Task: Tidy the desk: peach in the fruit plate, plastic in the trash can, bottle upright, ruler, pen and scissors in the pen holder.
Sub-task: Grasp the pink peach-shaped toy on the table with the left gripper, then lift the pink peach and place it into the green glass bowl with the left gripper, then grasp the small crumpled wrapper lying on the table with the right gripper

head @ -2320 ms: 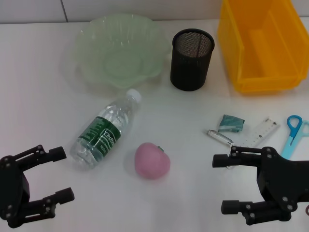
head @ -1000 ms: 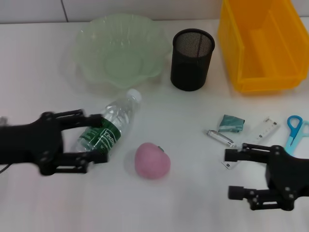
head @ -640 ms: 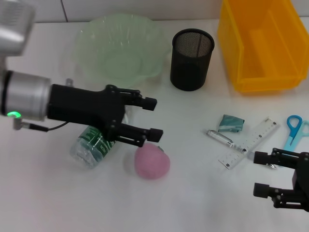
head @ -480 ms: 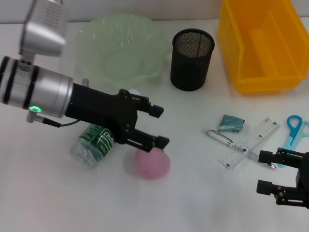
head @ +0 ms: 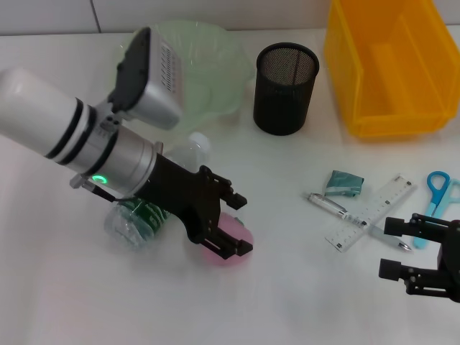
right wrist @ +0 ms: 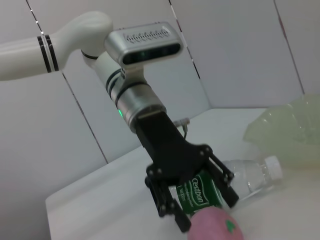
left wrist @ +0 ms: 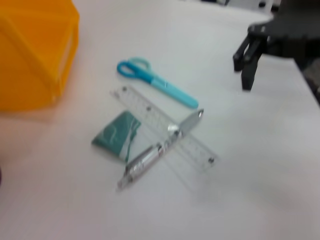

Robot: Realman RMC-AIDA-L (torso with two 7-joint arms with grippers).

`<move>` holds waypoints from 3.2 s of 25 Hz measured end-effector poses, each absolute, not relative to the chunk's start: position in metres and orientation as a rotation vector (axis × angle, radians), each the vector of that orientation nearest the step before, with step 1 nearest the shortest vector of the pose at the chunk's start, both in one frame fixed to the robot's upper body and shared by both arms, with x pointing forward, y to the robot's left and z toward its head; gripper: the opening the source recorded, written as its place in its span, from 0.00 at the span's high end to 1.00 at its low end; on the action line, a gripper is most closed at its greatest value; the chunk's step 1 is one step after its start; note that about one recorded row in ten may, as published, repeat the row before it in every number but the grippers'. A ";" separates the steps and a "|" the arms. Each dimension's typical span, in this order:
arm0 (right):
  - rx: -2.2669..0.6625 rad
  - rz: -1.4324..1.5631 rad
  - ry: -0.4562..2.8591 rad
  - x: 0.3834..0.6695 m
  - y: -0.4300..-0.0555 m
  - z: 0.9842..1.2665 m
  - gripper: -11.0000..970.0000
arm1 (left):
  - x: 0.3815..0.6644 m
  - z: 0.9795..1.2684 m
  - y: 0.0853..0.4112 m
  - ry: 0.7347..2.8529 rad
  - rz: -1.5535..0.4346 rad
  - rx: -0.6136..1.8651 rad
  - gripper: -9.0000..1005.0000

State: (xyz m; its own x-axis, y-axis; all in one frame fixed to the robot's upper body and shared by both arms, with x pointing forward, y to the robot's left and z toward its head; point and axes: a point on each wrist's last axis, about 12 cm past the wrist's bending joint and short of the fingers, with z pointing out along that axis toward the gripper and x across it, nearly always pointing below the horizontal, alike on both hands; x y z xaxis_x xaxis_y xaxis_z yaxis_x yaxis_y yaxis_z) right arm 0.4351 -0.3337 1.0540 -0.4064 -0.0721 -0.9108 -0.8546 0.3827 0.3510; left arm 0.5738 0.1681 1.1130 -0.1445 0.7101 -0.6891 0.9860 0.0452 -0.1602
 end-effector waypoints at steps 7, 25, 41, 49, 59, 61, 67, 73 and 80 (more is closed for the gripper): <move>-0.833 1.117 1.751 0.442 -0.331 1.057 0.18 | 0.572 1.102 0.161 1.954 -0.788 1.745 0.27; -0.855 1.105 1.739 0.453 -0.326 1.060 0.18 | 0.572 1.108 0.156 1.930 -0.816 1.744 0.77; -0.838 1.120 1.732 0.452 -0.317 1.055 0.18 | 0.638 1.166 0.204 1.738 -0.643 0.839 0.89; -0.837 1.130 1.724 0.452 -0.313 1.054 0.18 | 0.655 1.143 0.205 1.865 -0.541 0.715 0.86; -0.836 1.127 1.720 0.455 -0.312 1.055 0.18 | 0.637 1.146 0.227 1.817 -0.603 0.667 0.49; -0.809 1.123 1.722 0.456 -0.313 1.056 0.18 | 0.619 1.150 0.236 1.757 -0.689 0.693 0.45; -0.735 1.097 1.717 0.462 -0.320 1.061 0.18 | 0.560 1.150 0.249 1.552 -0.986 0.984 0.31; -0.700 1.063 1.790 0.478 -0.339 1.081 0.18 | 0.527 1.113 0.252 1.611 -1.112 1.172 0.17; -0.862 0.888 2.148 0.528 -0.338 1.153 0.18 | 0.509 1.073 0.243 1.726 -1.142 1.188 0.17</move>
